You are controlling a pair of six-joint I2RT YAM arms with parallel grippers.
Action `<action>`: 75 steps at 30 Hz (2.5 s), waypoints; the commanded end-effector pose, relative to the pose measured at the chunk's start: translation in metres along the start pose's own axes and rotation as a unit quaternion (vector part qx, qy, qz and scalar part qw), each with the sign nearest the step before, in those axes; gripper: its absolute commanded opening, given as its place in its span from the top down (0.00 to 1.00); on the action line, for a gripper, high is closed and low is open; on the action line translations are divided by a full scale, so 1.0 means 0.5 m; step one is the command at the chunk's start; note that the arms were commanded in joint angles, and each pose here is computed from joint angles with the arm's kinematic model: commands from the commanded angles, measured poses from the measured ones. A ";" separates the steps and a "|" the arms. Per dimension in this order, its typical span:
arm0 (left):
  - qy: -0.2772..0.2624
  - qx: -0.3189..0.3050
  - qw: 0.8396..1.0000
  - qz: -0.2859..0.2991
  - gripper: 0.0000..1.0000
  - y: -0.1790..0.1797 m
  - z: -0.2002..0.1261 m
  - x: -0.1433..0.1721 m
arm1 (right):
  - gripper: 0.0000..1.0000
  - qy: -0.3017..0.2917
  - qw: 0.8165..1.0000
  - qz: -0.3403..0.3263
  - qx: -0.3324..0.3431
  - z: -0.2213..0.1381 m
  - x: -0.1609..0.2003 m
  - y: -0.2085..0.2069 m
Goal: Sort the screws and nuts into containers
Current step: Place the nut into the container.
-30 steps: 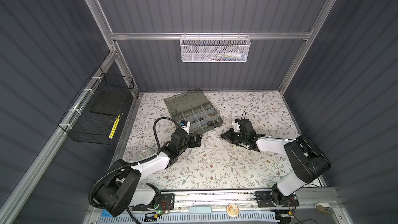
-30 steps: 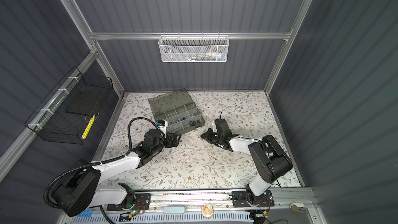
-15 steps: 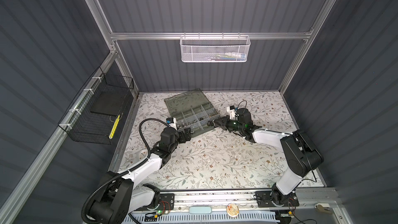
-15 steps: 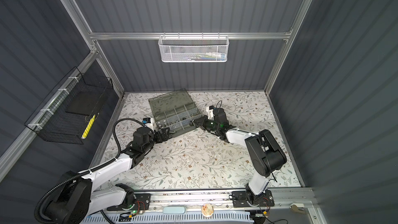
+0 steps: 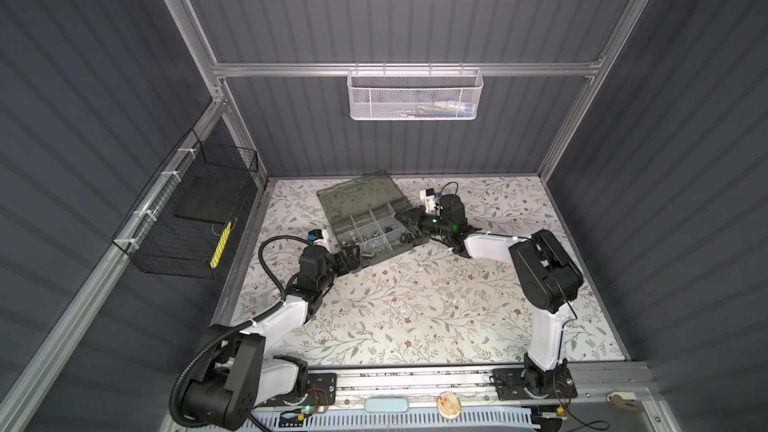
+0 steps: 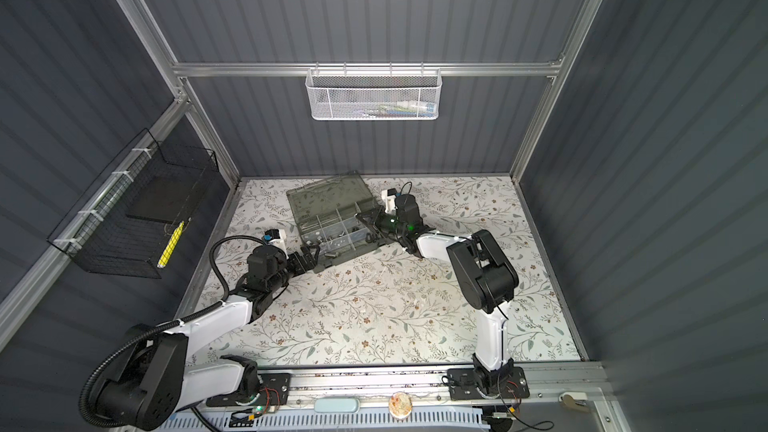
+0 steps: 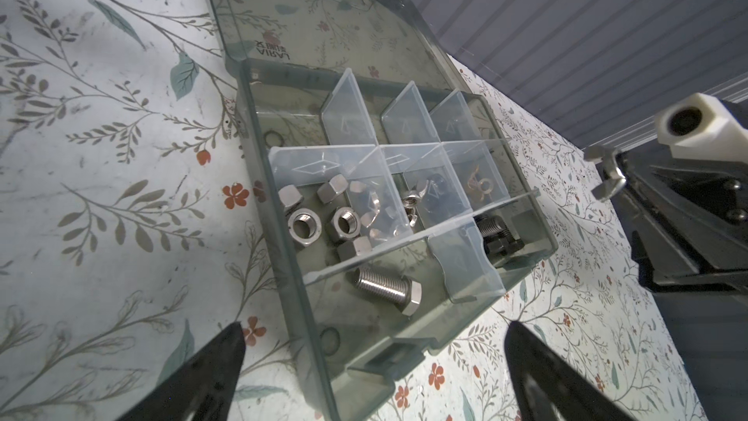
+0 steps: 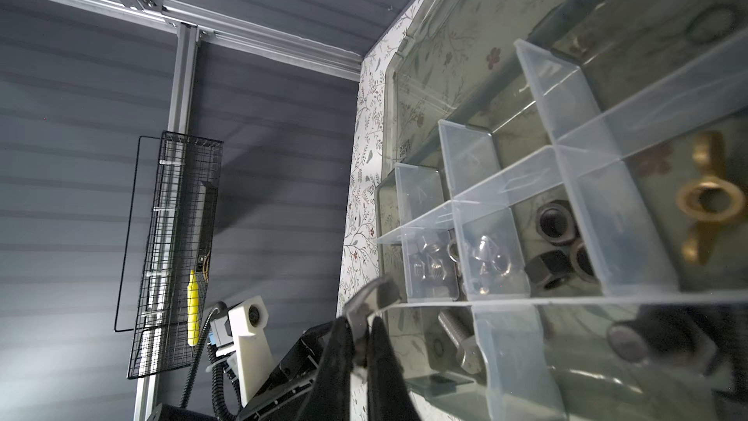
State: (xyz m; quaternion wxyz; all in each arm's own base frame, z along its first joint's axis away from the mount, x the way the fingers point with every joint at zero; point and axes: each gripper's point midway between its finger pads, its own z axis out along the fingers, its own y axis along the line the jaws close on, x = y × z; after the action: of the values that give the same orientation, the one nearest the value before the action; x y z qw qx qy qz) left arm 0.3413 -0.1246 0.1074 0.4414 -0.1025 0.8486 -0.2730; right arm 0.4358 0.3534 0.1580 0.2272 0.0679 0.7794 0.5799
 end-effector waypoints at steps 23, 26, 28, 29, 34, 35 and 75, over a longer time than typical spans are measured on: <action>0.012 0.025 0.999 -0.023 0.00 -0.005 0.006 0.010 | 0.98 0.051 0.998 0.002 0.039 0.151 0.059 -0.059; 0.013 0.025 0.999 -0.024 0.00 -0.004 0.007 0.010 | 0.98 0.056 0.997 0.007 0.043 0.158 0.068 -0.071; 0.013 0.026 0.999 -0.024 0.00 -0.005 0.008 0.011 | 0.97 0.057 0.997 0.009 0.047 0.160 0.071 -0.080; 0.014 0.026 0.999 -0.024 0.00 -0.005 0.009 0.011 | 0.96 0.057 0.997 0.009 0.049 0.161 0.071 -0.082; 0.014 0.026 0.999 -0.024 0.00 -0.004 0.009 0.012 | 0.92 0.055 0.997 0.007 0.058 0.160 0.071 -0.088; 0.014 0.026 0.999 -0.024 0.00 -0.004 0.009 0.011 | 0.92 0.053 0.997 0.006 0.059 0.158 0.069 -0.088; -0.007 0.015 1.000 -0.007 0.00 -0.002 -0.009 -0.006 | 0.20 0.017 0.992 -0.115 0.048 0.027 0.018 0.077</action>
State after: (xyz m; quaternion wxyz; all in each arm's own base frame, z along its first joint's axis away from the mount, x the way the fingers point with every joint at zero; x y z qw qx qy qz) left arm 0.3418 -0.1303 0.1134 0.4401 -0.1038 0.8388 -0.3034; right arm 0.4295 0.3992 0.1869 0.2539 -0.0085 0.8021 0.5405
